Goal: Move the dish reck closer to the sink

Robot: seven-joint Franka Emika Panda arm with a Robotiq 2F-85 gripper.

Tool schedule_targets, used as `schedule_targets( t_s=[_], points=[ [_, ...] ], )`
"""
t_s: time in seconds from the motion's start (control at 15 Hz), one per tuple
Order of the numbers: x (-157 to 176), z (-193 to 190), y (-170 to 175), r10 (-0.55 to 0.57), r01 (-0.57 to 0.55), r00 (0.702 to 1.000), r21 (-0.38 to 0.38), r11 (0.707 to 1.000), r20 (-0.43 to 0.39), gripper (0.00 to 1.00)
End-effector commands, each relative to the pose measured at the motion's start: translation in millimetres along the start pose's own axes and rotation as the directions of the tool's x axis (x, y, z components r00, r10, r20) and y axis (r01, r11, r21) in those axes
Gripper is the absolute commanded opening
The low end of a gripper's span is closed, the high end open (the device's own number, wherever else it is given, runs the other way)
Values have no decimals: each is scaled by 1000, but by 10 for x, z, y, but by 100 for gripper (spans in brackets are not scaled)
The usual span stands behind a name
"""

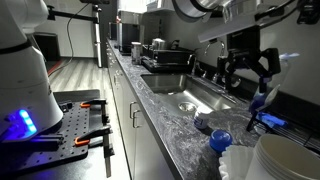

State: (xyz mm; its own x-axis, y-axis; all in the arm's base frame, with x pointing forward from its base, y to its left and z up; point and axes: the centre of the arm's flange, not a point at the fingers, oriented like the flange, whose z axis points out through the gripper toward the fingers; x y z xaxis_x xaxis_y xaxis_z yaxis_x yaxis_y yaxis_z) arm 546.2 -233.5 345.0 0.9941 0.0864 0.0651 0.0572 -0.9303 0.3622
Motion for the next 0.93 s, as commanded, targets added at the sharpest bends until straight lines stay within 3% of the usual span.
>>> schedule_targets(
  t_s=[0.0,0.53,0.87],
  points=[
    [295,147,140,-88,88,996,50,995,-8,100],
    [667,378,200,-188,194,981,188,963,-47,100],
    [564,393,127,-163,167,986,173,971,-39,100]
  ],
)
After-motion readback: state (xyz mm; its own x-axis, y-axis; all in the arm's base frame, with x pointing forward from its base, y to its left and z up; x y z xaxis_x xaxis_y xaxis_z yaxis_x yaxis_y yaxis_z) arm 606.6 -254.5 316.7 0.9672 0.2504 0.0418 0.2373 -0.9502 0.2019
